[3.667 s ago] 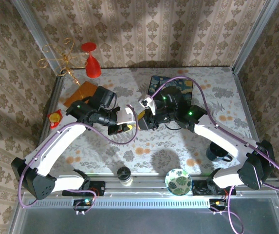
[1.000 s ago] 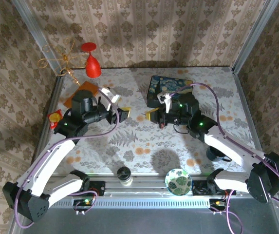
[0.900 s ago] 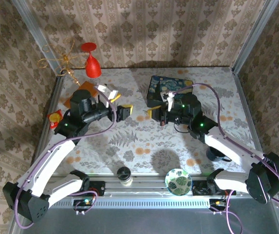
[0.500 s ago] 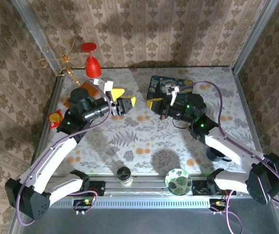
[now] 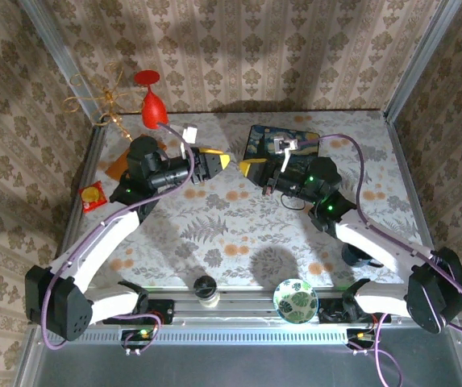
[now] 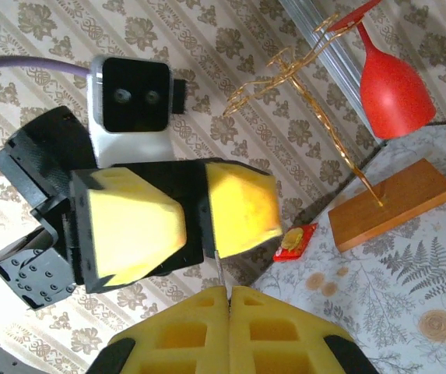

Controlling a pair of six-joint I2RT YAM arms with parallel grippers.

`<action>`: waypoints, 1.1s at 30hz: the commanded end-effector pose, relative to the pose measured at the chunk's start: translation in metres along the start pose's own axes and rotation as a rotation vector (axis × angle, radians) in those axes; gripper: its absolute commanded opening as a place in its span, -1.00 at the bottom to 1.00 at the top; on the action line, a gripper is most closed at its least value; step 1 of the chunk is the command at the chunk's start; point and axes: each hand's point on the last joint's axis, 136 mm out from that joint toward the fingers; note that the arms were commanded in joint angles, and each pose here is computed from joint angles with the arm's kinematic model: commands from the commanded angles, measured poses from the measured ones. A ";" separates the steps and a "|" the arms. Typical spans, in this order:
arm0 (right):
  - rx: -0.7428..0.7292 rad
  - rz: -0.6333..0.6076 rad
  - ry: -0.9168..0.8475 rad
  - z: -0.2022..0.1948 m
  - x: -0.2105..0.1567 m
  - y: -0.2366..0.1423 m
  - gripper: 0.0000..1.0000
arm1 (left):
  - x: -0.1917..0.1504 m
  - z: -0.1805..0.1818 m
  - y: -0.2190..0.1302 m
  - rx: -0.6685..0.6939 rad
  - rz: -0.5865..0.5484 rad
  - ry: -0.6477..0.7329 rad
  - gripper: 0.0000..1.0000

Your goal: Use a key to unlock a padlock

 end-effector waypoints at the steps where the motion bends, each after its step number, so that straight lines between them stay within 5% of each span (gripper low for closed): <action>1: 0.034 -0.030 -0.017 0.011 0.010 0.004 -1.00 | 0.012 -0.024 0.000 -0.105 -0.027 0.032 -0.05; 33: 0.034 -0.092 -0.029 0.014 0.022 0.004 -1.00 | -0.005 -0.020 0.012 -0.185 0.029 -0.035 -0.41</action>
Point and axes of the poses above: each hand's point on the last joint's axis, 136 mm out from that joint toward the fingers, its own y axis out along the fingers, its own z axis along the line the jaws close on, x = y × z, and after that the axes turned 4 degrees about y, right-handed
